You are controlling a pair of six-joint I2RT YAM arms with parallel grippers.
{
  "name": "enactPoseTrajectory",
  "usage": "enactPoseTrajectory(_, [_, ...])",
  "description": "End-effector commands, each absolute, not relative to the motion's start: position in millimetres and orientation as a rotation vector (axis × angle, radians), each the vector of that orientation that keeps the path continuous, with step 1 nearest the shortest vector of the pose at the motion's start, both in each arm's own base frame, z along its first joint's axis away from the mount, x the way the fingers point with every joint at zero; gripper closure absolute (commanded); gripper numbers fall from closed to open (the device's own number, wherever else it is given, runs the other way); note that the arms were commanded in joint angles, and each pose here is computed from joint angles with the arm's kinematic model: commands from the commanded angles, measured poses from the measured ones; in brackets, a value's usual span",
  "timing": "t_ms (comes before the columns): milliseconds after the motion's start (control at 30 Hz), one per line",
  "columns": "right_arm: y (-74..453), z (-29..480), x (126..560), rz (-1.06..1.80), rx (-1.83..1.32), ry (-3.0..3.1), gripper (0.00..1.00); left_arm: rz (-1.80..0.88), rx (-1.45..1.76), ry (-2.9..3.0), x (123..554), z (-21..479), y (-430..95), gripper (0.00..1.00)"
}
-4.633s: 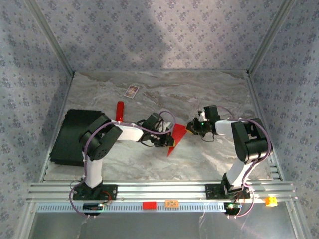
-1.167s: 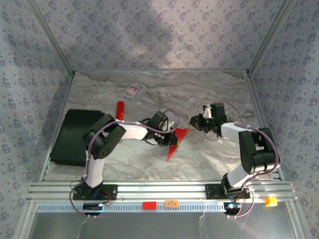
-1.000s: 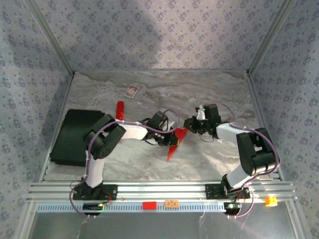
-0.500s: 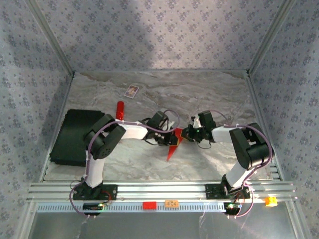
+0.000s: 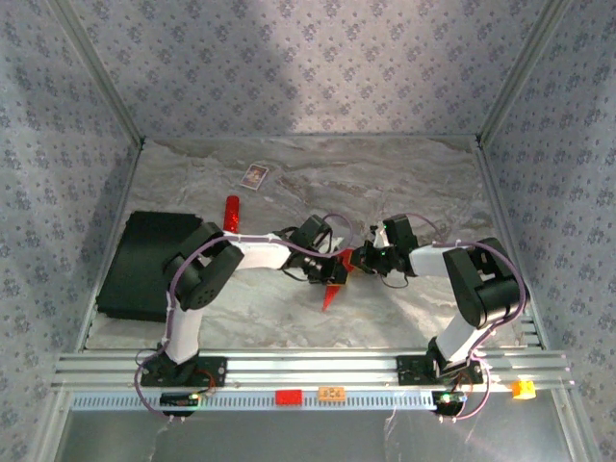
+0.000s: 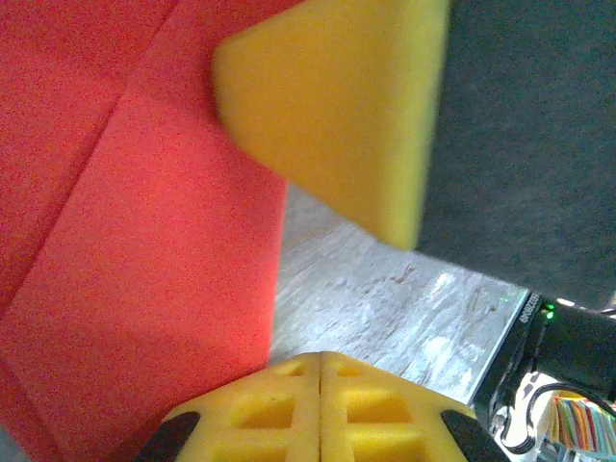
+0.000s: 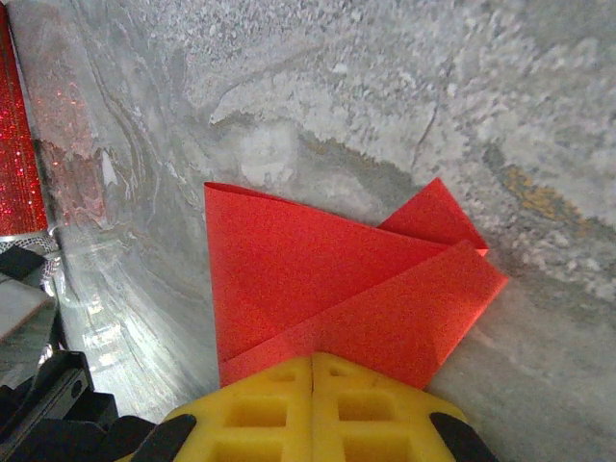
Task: Fold a paper plane with a square sheet of paper (pick it up from the middle)
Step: Fifth fold the wing at the center of the table.
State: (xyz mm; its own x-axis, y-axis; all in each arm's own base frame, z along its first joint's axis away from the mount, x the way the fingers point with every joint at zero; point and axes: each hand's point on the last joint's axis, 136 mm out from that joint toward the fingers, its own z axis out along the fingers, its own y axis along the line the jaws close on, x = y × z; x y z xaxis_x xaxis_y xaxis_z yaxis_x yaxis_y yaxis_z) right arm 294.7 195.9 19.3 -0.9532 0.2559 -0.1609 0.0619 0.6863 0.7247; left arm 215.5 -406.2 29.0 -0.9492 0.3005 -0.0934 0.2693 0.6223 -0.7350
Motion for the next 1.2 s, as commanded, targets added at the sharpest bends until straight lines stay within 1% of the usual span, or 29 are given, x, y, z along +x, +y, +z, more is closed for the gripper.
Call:
enactPoseTrajectory(0, [180, -7, 284, 1.02, 0.351, 2.727, 0.92, 1.177, -0.493, -2.799, 208, 21, -397, 0.94])
enactPoseTrajectory(167, [179, -7, 284, 1.018, 0.352, 2.726, 0.92, 1.094, -0.485, -2.78, 190, 8, -378, 0.95])
enactPoseTrajectory(533, [179, -7, 286, 1.021, 0.358, 2.726, 0.92, 1.041, -0.533, -2.735, 152, 10, -350, 0.94])
enactPoseTrajectory(667, [182, -2, 289, 1.044, 0.343, 2.712, 0.92, 1.021, -0.544, -2.762, 147, 11, -343, 0.96])
enactPoseTrajectory(800, [185, 4, 292, 1.068, 0.321, 2.697, 0.92, 1.073, -0.592, -2.802, 150, 27, -343, 0.98])
enactPoseTrajectory(967, [197, 25, 298, 1.143, 0.238, 2.642, 0.9, 1.197, -0.634, -2.898, 170, 57, -350, 1.0])
enactPoseTrajectory(1067, [203, 41, 303, 1.16, 0.183, 2.602, 0.87, 1.243, -0.571, -2.954, 190, 65, -349, 1.0])
enactPoseTrajectory(1167, [199, 51, 305, 1.102, 0.185, 2.593, 0.84, 1.267, -0.462, -2.984, 211, 64, -345, 0.99])
